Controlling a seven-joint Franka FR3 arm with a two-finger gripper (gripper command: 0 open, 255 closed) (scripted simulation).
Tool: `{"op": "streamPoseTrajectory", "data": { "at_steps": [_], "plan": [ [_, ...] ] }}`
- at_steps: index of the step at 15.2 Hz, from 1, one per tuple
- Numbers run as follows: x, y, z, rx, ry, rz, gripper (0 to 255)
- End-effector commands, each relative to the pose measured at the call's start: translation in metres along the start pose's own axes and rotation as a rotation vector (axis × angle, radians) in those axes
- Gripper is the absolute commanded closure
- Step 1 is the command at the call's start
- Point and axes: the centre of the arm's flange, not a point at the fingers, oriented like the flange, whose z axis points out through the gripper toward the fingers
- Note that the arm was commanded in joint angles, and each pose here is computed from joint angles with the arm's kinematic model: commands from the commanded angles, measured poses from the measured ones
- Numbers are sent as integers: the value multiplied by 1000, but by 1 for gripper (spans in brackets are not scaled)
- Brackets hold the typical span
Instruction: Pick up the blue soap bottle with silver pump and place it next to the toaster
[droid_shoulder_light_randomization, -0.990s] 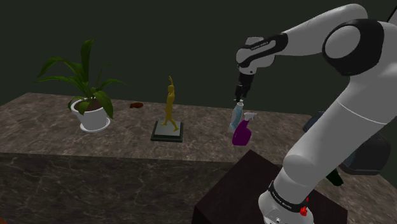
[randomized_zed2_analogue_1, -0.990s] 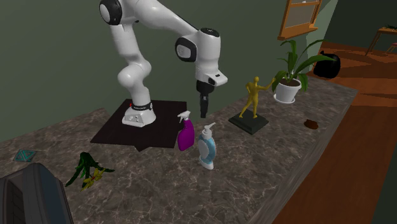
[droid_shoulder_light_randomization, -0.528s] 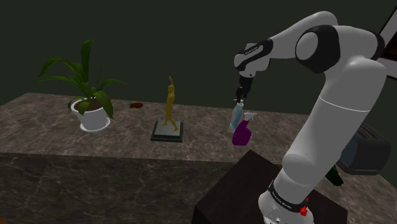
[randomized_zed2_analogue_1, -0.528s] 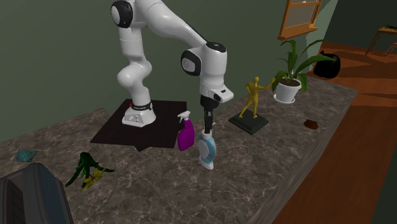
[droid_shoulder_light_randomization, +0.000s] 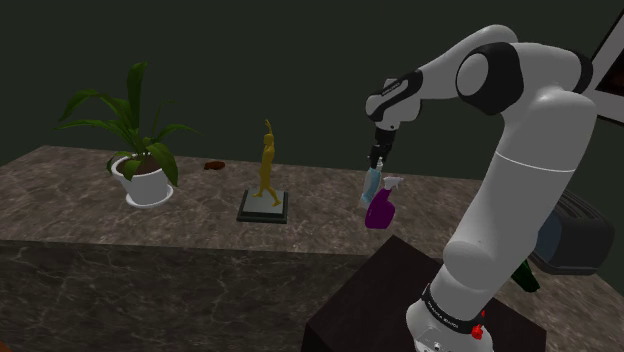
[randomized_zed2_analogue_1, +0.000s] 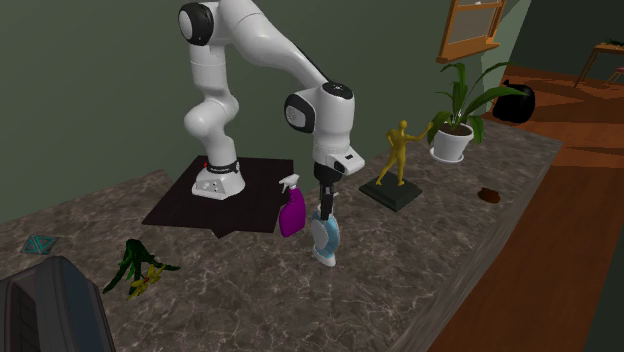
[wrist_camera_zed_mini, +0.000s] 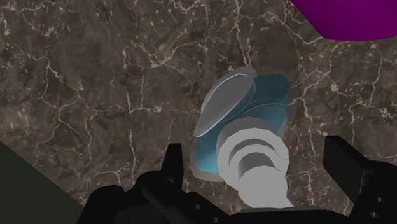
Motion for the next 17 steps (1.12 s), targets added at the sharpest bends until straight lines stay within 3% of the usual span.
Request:
{"op": "streamPoseTrajectory", "data": {
  "at_steps": [1, 5, 6, 17],
  "plan": [
    [0, 0, 1, 0, 0, 0, 0],
    [0, 0, 1, 0, 0, 0, 0],
    [0, 0, 1, 0, 0, 0, 255],
    [-1, 0, -9, 0, 0, 0, 255]
  ]
}}
